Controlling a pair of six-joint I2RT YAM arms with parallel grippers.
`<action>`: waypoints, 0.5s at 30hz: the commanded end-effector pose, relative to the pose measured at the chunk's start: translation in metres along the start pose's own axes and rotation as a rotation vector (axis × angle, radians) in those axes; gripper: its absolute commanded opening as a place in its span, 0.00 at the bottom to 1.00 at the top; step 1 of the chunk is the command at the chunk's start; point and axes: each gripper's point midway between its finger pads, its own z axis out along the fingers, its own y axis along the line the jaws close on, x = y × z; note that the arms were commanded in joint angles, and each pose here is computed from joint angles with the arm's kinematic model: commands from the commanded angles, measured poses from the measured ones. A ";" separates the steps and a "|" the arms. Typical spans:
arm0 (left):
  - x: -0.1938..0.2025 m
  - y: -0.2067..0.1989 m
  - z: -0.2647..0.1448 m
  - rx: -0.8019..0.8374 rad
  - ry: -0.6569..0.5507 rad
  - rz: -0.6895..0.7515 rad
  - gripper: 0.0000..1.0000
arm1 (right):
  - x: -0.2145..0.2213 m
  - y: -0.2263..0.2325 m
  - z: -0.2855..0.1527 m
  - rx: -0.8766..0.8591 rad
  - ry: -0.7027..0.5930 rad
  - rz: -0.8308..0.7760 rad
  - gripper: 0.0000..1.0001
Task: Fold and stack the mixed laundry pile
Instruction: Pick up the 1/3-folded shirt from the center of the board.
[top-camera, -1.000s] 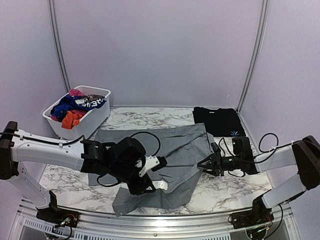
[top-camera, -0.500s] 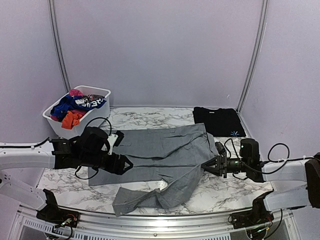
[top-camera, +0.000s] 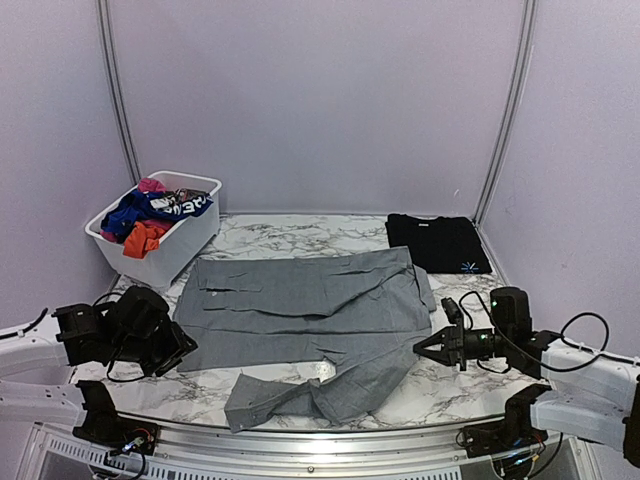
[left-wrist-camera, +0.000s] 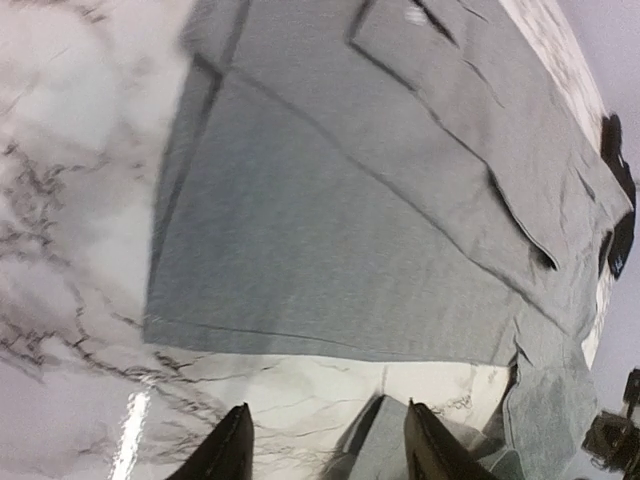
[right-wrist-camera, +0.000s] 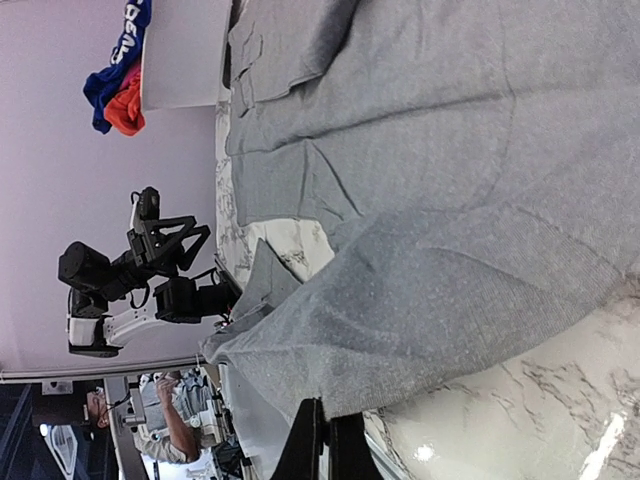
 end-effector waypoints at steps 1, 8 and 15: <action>0.004 0.067 -0.002 -0.222 -0.039 -0.215 0.49 | 0.011 -0.021 -0.004 0.088 0.000 0.086 0.00; 0.007 0.098 0.003 -0.392 -0.031 -0.212 0.43 | 0.013 -0.027 -0.004 0.110 -0.001 0.102 0.00; -0.012 0.092 0.009 -0.460 -0.080 -0.150 0.41 | 0.013 -0.029 -0.003 0.119 0.005 0.100 0.00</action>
